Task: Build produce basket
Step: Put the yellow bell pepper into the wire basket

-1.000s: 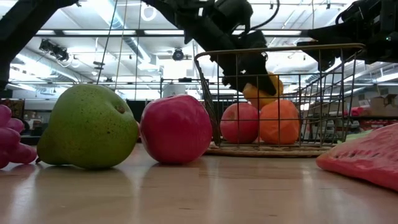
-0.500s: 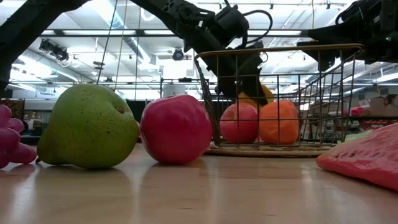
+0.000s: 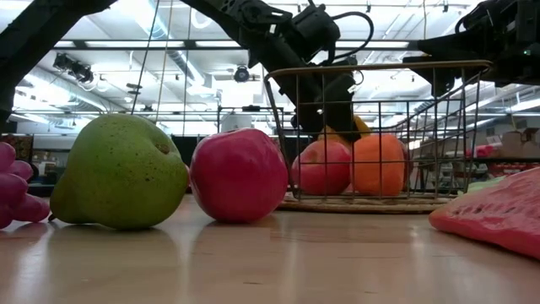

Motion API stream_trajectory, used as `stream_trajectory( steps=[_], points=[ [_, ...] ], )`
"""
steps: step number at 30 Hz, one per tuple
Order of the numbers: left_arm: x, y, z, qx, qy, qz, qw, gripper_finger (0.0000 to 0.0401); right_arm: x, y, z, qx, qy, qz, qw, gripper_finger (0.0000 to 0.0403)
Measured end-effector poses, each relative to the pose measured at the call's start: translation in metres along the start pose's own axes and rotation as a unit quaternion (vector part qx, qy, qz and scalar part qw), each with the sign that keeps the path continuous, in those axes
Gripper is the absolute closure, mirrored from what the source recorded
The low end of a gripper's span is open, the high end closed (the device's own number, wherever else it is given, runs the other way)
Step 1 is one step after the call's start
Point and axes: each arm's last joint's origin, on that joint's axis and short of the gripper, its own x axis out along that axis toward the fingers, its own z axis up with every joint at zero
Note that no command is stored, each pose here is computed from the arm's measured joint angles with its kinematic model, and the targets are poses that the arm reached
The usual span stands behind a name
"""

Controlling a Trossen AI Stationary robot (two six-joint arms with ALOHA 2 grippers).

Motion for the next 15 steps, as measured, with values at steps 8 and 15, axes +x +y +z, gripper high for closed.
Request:
stream_trajectory(
  steps=[8,15],
  points=[
    [0.0000,-0.0007,0.0006,0.014,-0.003,-0.001,1.000,0.0044,0.0000,0.0000,0.0000,0.000,0.000,0.000,1.000,0.0172],
    [0.0001,-0.0031,-0.0011,0.047,0.004,-0.002,0.999,0.0010,0.0000,0.0000,-0.0001,0.000,0.000,0.000,1.000,0.0172]
  ],
)
